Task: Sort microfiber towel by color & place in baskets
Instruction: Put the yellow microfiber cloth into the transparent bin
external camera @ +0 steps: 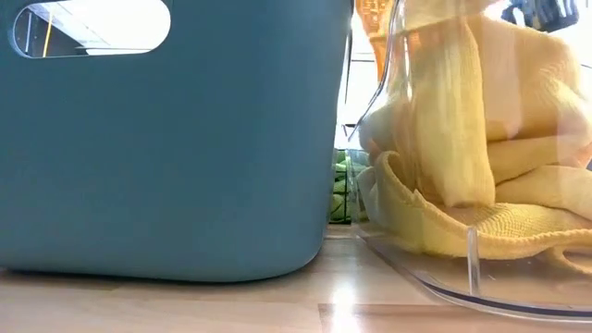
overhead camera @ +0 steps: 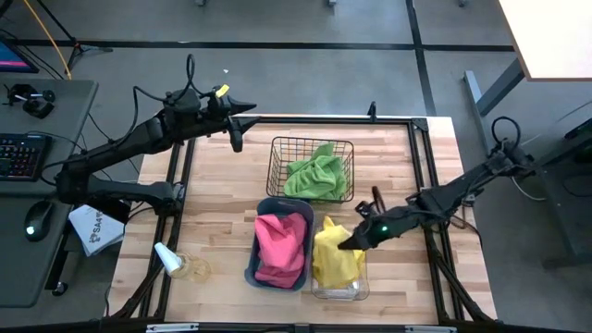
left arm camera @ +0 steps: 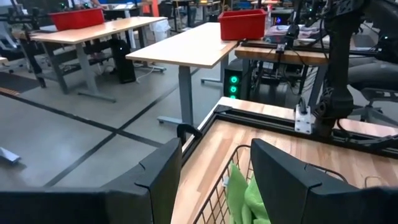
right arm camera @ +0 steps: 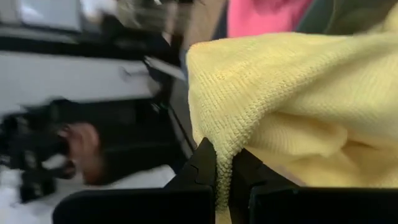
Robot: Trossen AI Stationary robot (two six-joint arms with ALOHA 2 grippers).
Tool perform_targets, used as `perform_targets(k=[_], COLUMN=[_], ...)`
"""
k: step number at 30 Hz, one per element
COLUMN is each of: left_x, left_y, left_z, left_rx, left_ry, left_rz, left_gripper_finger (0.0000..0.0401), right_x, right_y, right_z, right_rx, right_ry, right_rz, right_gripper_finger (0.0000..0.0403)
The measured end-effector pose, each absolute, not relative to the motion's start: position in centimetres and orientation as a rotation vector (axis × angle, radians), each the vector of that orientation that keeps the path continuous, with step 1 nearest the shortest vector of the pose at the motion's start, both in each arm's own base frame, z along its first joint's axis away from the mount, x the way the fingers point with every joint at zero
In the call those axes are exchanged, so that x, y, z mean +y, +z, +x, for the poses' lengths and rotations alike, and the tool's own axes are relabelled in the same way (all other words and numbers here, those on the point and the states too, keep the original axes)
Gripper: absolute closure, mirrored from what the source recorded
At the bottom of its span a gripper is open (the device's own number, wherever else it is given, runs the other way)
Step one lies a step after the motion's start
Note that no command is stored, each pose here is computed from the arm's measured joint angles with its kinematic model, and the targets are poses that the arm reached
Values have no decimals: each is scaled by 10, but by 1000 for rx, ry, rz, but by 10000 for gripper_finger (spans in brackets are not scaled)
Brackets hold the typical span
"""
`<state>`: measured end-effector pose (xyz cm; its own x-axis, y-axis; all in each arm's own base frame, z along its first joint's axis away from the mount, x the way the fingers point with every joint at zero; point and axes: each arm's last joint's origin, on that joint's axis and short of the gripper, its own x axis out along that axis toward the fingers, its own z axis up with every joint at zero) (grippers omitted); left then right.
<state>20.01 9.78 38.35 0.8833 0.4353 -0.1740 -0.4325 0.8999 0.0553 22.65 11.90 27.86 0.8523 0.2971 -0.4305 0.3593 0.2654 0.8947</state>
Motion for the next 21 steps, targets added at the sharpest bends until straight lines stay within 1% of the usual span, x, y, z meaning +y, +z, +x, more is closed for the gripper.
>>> perform_targets(k=[4,8,12,16,21], left_x=[98,99,104,107,108], left_y=[384,384,384,384,384], left_z=[200,199,197,195,195], left_rx=[184,182,182,181,181], left_ry=[451,459,481,498,491], left_rz=[16,16,14,12,11], left_gripper_finger=[220,220,220,220,220], right_x=[123,121,116,116,123], right_y=[282,285,290,285,258], right_z=[242,251,264,283,299], right_rx=[811,1049,1081,1068,1159], right_ry=[-66,-243,-371,-346,-308], right_rz=[1237,1036,891,814,686], right_gripper_finger=[402,402,403,403,403])
